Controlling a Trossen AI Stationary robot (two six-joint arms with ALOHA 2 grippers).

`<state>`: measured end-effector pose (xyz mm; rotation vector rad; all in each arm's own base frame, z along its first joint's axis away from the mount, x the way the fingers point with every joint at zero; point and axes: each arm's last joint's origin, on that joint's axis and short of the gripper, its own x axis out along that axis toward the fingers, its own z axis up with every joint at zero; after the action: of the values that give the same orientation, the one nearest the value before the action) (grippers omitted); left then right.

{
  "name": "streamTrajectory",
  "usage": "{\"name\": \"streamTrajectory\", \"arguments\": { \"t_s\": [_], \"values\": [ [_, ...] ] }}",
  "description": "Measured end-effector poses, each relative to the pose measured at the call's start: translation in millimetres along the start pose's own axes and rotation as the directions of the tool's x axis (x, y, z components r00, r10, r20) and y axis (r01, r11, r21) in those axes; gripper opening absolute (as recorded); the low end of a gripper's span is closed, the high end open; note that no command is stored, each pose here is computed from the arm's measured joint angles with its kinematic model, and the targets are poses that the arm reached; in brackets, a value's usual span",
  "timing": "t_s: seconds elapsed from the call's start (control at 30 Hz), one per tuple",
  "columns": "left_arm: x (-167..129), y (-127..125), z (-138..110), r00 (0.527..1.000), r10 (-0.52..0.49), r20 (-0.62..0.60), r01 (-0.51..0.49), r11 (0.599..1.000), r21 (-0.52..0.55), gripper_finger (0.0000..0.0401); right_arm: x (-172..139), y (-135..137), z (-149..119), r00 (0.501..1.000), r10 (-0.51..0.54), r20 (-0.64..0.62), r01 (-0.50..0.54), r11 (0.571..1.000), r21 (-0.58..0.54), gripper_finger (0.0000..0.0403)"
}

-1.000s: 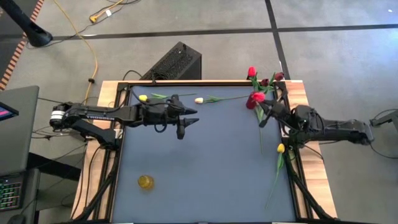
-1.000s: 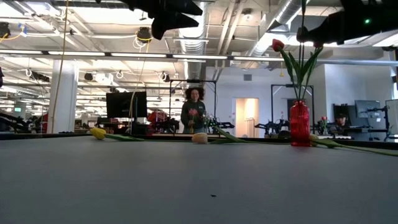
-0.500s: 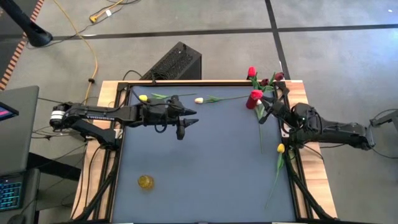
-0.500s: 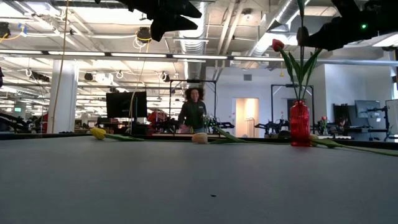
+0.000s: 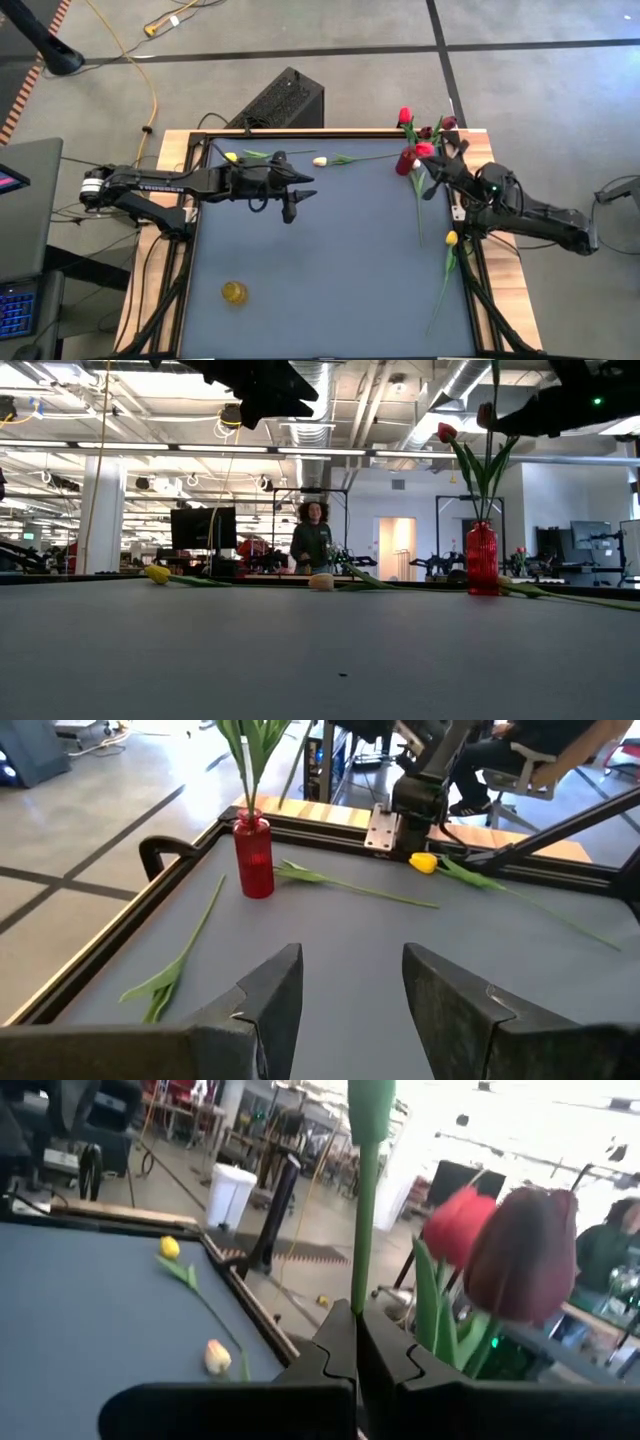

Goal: Sort flowers into vase by color
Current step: Put the red flower into the red vase

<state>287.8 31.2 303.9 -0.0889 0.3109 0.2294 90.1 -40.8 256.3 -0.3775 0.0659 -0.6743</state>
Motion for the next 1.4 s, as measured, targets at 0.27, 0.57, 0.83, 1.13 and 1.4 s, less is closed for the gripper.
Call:
{"name": "streamTrajectory", "arguments": {
  "t_s": [0.27, 0.57, 0.83, 1.13, 1.4],
  "values": [
    [0, 1, 0, 1.000, 0.002, 0.003, -0.002, 1.000, 0.001, 0.0160, -5, -2, -5, 0.999, -0.006, -0.041, 0.007, 1.000, 0.012, 0.0022],
    [0, 2, 1, 1.000, 0.007, 0.006, -0.007, 1.000, -0.002, 0.0160, 5, -4, -9, 0.995, -0.049, -0.090, 0.046, 0.999, -0.026, 0.0022],
    [1, 7, 1, 1.000, 0.024, 0.008, -0.024, 1.000, -0.014, 0.0160, 16, -8, -4, 0.993, -0.110, -0.049, 0.109, 0.993, -0.035, 0.0022],
    [1, 8, 1, 1.000, 0.026, 0.007, -0.026, 1.000, -0.017, 0.0160, 29, -7, -17, 0.993, -0.108, -0.038, 0.107, 0.994, -0.014, 0.0022],
    [1, 8, 1, 1.000, 0.026, 0.002, -0.026, 1.000, -0.017, 0.0160, 31, -10, -19, 0.990, -0.131, -0.055, 0.130, 0.991, -0.027, 0.0022]
  ]
}}
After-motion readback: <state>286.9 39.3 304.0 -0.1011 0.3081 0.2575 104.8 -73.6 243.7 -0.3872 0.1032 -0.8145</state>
